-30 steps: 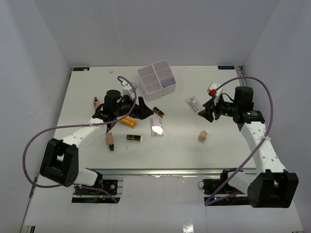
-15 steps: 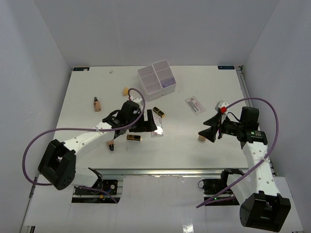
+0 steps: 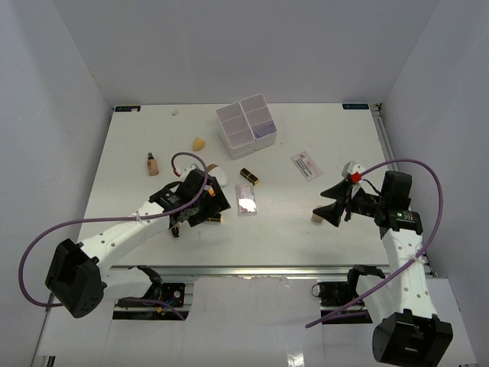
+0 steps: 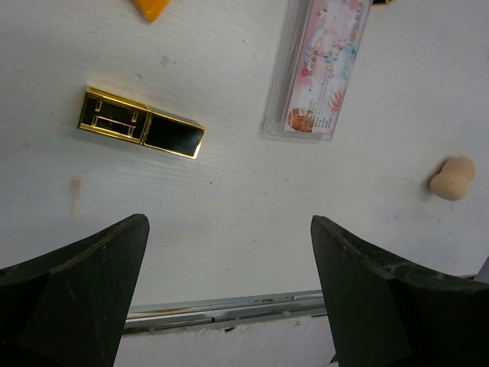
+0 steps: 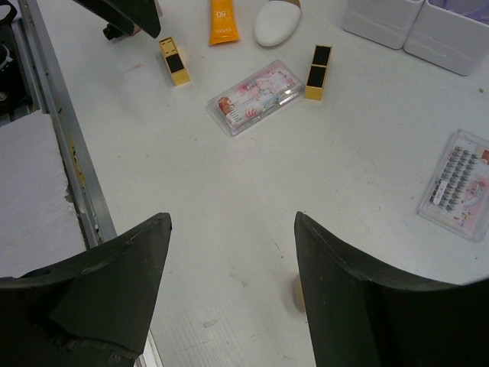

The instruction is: Organize the makeup

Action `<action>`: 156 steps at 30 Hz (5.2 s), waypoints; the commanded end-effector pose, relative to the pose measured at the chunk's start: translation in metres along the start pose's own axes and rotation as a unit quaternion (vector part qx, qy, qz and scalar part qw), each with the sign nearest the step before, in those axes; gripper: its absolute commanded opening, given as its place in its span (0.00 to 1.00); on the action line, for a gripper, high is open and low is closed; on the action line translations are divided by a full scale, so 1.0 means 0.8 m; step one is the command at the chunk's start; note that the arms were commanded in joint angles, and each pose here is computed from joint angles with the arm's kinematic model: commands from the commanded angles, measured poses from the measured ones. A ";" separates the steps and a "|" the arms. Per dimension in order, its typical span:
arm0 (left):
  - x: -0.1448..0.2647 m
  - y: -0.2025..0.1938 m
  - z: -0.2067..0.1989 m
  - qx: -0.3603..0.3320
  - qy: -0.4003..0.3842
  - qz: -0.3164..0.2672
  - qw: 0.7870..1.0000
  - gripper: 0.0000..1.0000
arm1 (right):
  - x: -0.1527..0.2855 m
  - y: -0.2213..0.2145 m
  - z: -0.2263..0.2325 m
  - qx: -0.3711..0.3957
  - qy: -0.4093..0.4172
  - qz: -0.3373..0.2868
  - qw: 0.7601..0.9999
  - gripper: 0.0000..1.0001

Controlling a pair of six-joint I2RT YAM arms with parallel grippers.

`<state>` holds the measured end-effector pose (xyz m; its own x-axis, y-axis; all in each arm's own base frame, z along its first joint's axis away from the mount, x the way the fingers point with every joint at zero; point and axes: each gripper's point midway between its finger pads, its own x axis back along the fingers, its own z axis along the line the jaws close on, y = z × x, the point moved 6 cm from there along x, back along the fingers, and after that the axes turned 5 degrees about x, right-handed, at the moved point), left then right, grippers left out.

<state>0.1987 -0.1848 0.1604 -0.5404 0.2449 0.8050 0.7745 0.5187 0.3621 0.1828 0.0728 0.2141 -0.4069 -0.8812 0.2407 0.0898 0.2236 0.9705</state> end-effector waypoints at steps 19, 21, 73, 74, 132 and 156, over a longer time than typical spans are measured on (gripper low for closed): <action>0.002 -0.002 0.019 0.202 0.205 -0.014 0.958 0.98 | 0.010 0.001 -0.003 -0.006 -0.019 -0.008 1.000 0.72; 0.002 -0.003 0.017 0.209 0.203 -0.012 0.956 0.98 | 0.010 0.002 -0.003 -0.005 -0.019 -0.008 1.000 0.72; -0.074 0.033 0.011 0.221 0.225 -0.069 0.947 0.96 | 0.012 -0.001 -0.004 -0.001 -0.032 -0.004 0.999 0.72; -0.070 0.035 0.009 0.204 0.213 -0.066 0.953 0.96 | 0.012 -0.001 -0.004 -0.002 -0.031 -0.003 1.000 0.72; -0.045 0.078 -0.079 -0.479 -0.034 -0.041 0.876 0.07 | 0.015 0.001 -0.005 0.002 -0.037 -0.006 0.999 0.72; -0.153 0.235 -0.258 -0.702 0.016 -0.192 0.685 0.07 | 0.014 0.002 0.000 0.001 -0.026 -0.015 1.000 0.72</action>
<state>0.4565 -0.2968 0.1814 -0.7146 0.2737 0.6438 0.2114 -0.7927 0.5717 0.1808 0.0618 0.2155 -0.4714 -0.8512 0.2306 0.0830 0.2175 0.9725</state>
